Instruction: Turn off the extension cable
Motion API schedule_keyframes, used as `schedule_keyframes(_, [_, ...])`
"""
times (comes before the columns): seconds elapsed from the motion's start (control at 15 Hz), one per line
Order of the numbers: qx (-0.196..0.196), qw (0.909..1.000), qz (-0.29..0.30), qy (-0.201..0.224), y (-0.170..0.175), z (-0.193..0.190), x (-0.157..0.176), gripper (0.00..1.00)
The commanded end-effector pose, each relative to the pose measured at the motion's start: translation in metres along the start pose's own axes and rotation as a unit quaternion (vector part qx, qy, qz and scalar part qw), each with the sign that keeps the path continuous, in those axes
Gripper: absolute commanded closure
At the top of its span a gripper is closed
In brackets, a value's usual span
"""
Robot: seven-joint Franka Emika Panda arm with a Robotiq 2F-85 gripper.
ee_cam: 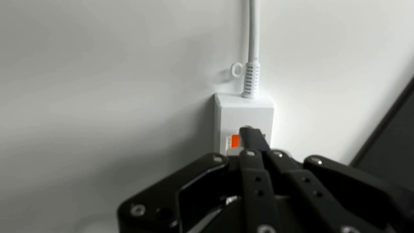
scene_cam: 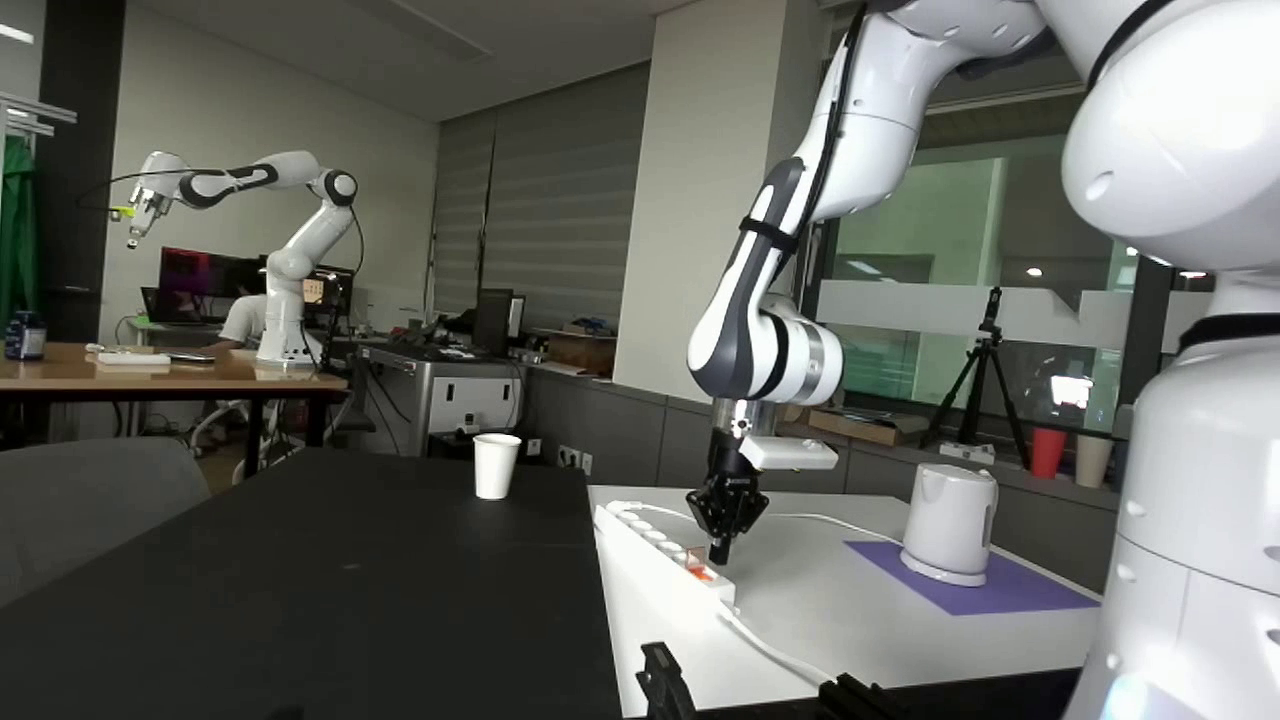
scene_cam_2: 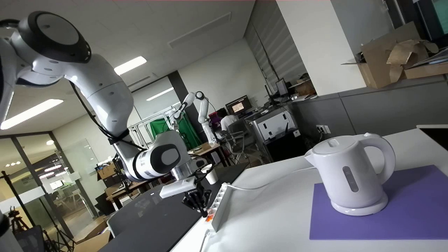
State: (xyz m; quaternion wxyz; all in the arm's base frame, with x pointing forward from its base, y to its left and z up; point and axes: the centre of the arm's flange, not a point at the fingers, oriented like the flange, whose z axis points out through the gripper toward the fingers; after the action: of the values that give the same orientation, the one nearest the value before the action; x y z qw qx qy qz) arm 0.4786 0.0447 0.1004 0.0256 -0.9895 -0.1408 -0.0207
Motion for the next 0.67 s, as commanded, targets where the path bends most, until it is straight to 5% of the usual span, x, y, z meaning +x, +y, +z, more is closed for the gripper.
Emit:
schedule_keyframes(0.0, [0.009,0.9997,-0.007,0.024,0.008,0.010,0.003,1.00])
schedule_keyframes(0.6, [0.025,0.9986,-0.013,0.045,0.010,0.022,0.005,1.00])
